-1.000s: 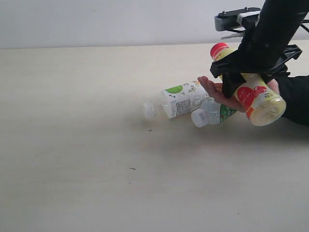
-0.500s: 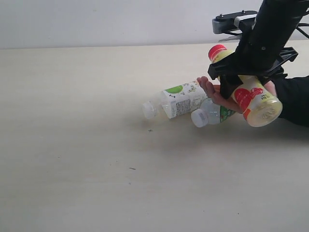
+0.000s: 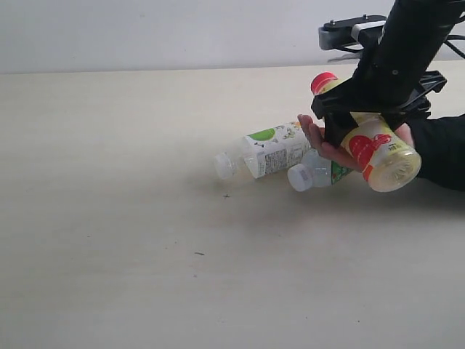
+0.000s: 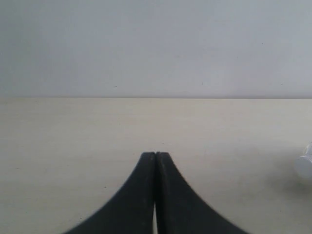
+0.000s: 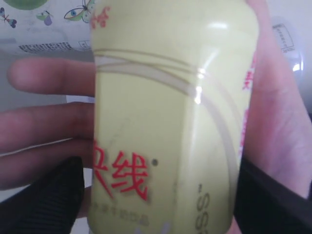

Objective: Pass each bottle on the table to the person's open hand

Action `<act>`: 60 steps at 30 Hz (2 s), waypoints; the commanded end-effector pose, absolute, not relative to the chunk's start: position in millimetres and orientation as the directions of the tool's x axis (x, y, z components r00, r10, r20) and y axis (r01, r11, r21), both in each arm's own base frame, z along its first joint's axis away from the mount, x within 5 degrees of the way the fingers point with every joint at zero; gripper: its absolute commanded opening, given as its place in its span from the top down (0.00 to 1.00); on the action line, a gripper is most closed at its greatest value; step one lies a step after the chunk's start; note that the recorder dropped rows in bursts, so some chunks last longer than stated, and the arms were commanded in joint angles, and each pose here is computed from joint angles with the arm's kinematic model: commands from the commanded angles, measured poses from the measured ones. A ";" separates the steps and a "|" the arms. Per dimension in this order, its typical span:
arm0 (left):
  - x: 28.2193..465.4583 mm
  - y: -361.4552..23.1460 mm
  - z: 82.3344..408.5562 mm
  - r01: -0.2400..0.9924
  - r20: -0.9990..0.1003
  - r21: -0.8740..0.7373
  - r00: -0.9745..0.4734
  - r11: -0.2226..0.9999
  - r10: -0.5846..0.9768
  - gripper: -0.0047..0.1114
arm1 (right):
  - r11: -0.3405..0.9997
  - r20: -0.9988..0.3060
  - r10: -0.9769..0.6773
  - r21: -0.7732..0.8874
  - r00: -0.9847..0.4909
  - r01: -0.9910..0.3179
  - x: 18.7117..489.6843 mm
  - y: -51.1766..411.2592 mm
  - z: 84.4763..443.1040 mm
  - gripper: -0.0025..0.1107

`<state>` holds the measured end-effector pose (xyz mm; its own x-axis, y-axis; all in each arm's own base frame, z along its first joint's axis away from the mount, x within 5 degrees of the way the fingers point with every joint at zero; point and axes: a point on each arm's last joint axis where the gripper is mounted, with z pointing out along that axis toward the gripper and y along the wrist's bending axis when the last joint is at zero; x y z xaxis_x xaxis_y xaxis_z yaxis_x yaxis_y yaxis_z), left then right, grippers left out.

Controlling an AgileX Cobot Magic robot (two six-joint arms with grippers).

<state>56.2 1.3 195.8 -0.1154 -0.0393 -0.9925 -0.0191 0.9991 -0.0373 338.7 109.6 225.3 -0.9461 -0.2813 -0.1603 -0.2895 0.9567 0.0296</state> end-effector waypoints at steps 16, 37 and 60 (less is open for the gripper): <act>55.9 1.4 195.2 -0.019 -0.993 -0.033 -0.110 0.999 -0.035 0.96 | 0.956 -0.340 -0.270 0.020 -0.901 -0.294 319.9 101.5 284.6 0.30; 55.9 1.4 195.2 -0.019 -0.993 -0.033 -0.110 0.999 -0.035 0.96 | 0.931 -0.946 -0.084 0.037 -0.313 -0.364 30.4 17.0 351.0 0.98; 55.9 1.4 195.2 -0.019 -0.993 -0.033 -0.110 0.999 -0.035 0.96 | 0.931 -0.964 -0.052 0.047 -0.259 -0.363 -2.4 6.8 297.5 0.98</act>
